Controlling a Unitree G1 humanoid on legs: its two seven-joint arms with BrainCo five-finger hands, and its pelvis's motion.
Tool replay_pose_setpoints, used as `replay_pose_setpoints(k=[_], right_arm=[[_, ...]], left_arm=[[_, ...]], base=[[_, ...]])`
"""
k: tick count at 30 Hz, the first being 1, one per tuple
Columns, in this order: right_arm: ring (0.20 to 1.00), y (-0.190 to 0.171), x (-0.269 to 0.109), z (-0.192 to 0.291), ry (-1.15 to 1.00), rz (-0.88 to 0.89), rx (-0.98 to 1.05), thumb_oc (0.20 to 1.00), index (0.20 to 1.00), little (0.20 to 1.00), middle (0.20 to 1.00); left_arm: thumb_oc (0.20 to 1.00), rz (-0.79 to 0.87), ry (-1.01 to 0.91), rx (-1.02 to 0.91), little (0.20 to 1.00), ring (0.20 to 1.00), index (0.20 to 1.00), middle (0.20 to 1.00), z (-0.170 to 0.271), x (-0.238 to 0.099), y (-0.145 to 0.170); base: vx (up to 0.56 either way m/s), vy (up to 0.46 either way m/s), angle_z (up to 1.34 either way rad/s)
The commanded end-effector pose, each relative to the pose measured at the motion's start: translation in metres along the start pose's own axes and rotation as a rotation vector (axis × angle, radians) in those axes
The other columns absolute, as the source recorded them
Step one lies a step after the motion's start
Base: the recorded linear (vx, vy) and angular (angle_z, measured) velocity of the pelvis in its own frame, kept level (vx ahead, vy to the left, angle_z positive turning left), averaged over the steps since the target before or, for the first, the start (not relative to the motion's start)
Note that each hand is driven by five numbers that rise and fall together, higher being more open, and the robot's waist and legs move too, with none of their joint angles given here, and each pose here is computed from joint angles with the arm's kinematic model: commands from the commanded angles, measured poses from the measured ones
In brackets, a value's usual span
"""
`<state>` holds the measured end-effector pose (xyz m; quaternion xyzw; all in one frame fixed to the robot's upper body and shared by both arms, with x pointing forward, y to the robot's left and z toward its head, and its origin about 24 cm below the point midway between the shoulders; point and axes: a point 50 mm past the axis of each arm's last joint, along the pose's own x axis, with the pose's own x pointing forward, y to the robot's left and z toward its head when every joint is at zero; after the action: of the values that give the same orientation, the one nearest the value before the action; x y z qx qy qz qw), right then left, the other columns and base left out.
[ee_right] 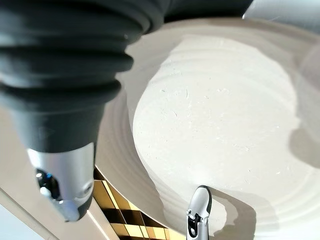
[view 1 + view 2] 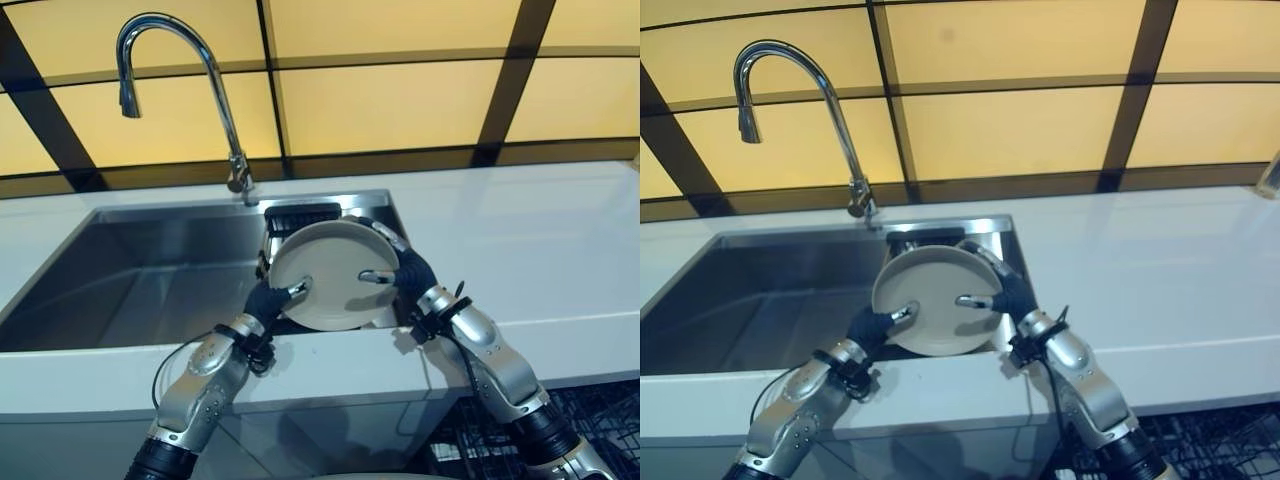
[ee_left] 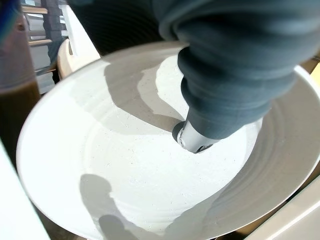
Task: Pick up plates and place into dishwasher.
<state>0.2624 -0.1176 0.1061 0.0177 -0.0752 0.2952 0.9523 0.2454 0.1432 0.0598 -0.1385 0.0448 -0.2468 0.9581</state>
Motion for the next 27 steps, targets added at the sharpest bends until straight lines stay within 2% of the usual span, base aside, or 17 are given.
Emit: replay_pose_setpoints(k=[1,27], right_arm=[[0.2,0.03,0.025,0.041,-0.243,0.186,-0.013,0.2,0.2,0.2,0.2],[0.2,0.025,0.014,0.008,-0.022,0.194,-0.008,0.2,0.2,0.2,0.2]], left_arm=[[0.2,-0.158,-0.037,0.033,0.2,0.2,0.2,0.2,0.013,0.027,-0.024],[0.2,-0.095,-0.047,0.039,0.2,0.2,0.2,0.2,0.011,0.022,-0.017]], base=[[0.0,0.0,0.0],[0.0,-0.002,-0.01]])
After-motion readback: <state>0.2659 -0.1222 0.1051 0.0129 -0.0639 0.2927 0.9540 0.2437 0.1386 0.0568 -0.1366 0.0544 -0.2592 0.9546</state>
